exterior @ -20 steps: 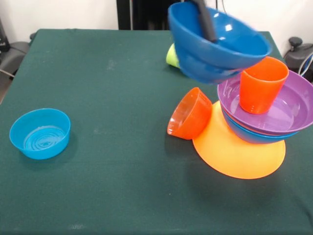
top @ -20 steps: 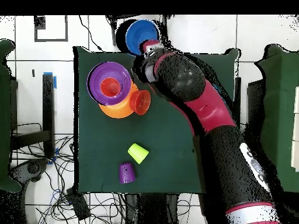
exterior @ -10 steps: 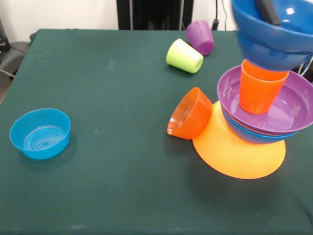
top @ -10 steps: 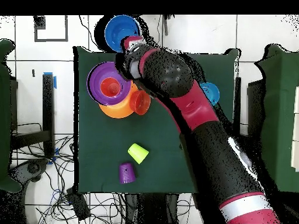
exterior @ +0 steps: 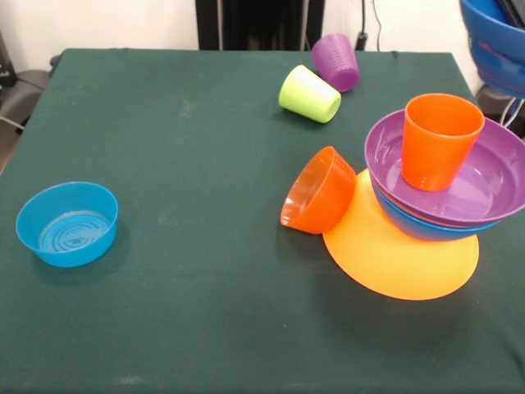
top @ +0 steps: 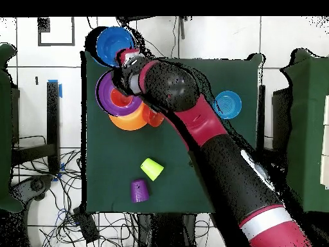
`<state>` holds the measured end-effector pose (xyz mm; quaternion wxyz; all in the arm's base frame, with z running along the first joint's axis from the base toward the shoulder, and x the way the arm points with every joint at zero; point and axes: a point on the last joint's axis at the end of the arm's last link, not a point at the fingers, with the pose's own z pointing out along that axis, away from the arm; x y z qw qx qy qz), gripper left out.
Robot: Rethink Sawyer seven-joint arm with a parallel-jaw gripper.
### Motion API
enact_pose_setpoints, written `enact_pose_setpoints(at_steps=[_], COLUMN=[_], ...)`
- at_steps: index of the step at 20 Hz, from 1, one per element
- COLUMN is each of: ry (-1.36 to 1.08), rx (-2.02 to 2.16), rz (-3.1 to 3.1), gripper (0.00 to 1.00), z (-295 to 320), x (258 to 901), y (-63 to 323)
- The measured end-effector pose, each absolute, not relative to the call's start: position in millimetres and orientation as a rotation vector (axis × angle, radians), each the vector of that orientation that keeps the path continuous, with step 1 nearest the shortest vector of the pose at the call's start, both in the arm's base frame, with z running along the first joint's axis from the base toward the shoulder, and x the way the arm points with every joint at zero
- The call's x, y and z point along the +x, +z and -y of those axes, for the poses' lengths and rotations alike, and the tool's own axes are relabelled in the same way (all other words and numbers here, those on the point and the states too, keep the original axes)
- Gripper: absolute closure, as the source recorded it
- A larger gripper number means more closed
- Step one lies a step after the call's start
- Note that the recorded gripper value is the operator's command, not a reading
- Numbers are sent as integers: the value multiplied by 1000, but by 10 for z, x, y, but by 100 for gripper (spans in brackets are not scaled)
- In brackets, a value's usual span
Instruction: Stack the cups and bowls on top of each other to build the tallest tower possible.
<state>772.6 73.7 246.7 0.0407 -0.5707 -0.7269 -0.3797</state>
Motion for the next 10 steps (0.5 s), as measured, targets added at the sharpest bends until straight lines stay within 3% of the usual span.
enact_pose_setpoints(at_steps=[10], ry=[-1114], rx=[-1660], rz=[2145], gripper=[100], z=[-1030], x=[7382], y=[2120])
